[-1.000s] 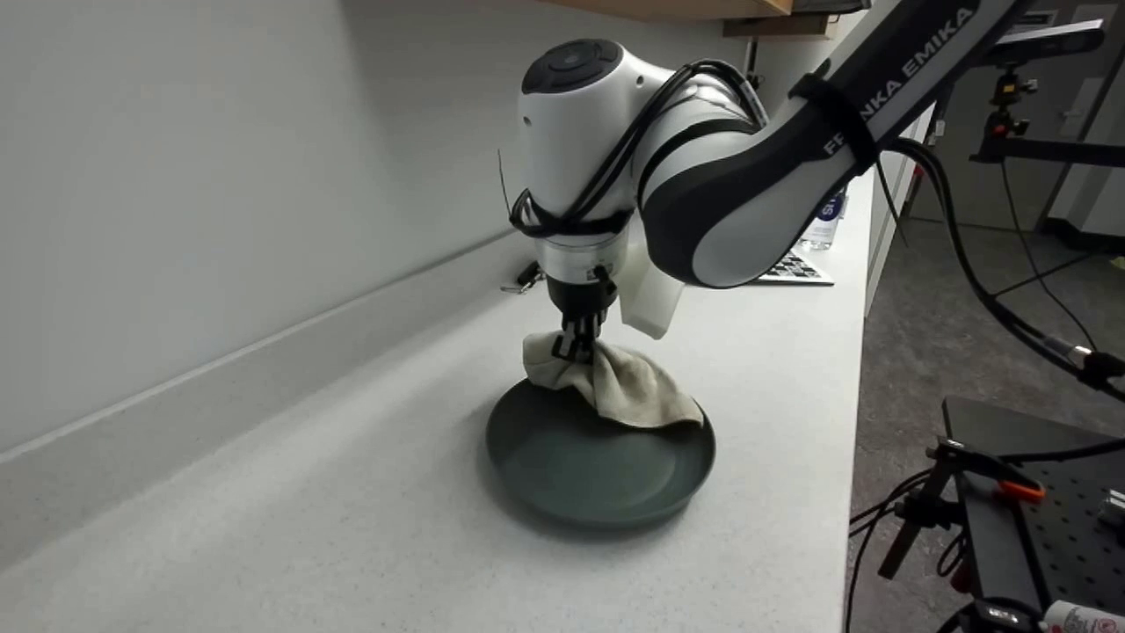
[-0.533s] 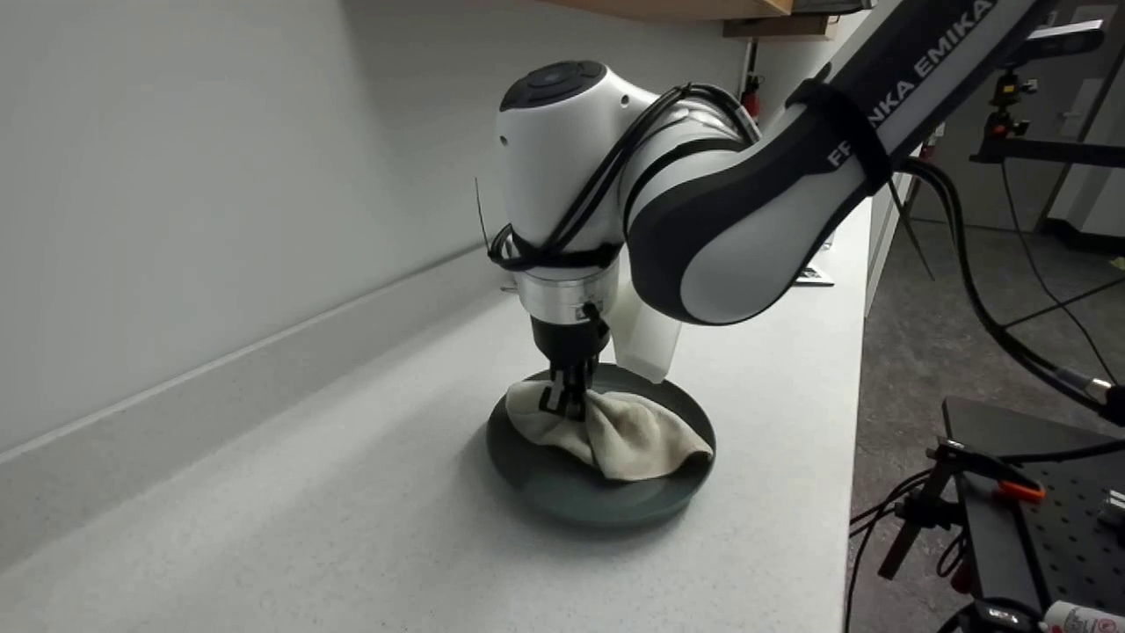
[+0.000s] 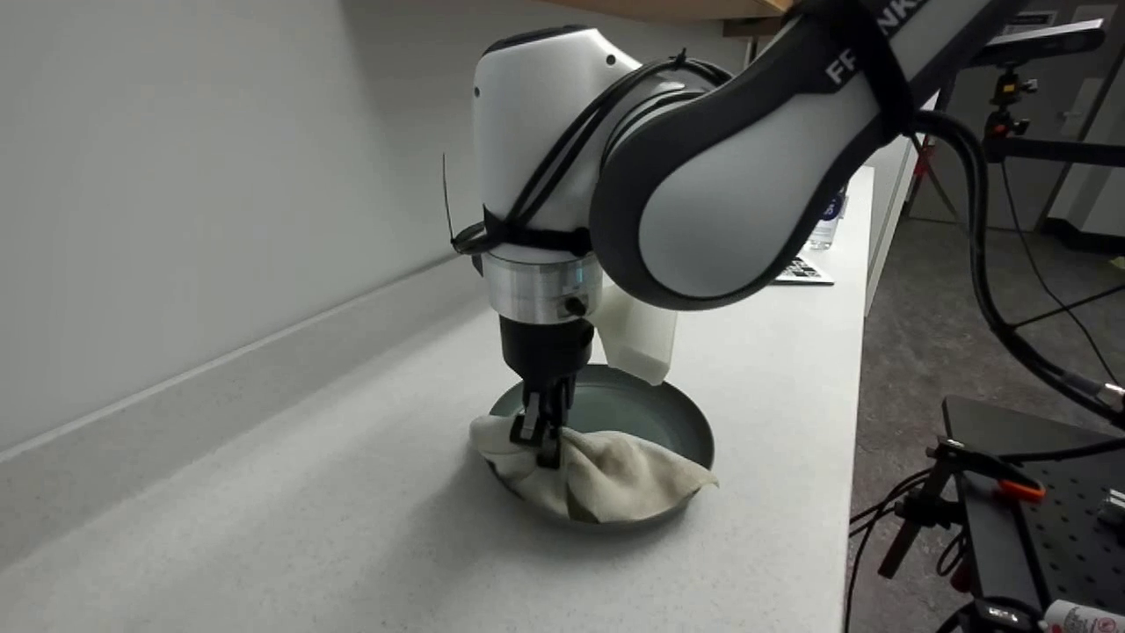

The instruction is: Wipe the grey plate with the white cloth on the countertop

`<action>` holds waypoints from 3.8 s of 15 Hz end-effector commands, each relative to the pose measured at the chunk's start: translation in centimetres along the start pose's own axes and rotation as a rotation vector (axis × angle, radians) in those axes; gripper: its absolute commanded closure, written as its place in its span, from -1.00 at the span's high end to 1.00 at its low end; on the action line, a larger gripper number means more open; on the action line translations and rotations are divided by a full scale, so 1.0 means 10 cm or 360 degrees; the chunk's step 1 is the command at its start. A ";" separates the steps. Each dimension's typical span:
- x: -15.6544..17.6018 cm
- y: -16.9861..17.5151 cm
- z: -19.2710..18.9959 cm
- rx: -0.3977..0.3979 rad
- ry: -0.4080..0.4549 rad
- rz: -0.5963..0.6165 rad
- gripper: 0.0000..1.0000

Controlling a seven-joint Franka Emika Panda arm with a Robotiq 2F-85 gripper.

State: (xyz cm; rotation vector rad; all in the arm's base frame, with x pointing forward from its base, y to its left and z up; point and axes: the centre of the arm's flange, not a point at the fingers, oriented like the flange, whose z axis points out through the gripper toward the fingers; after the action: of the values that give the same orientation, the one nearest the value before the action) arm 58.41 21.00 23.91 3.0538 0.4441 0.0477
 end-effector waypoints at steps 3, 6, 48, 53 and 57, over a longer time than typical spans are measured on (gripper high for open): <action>0.07 0.28 0.05 -0.0159 0.0011 0.0071 -0.96; 0.05 0.65 0.23 -0.0410 0.0021 0.0172 -0.96; 0.03 -0.93 -0.57 0.0158 0.0156 -0.0312 -0.96; 0.00 -0.88 -0.47 0.0159 0.0103 -0.0319 0.15; -0.03 -0.81 -0.53 0.0139 0.0104 -0.0290 0.72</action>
State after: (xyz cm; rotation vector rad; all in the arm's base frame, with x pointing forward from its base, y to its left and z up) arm 55.96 29.87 27.76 3.0798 0.7444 0.1329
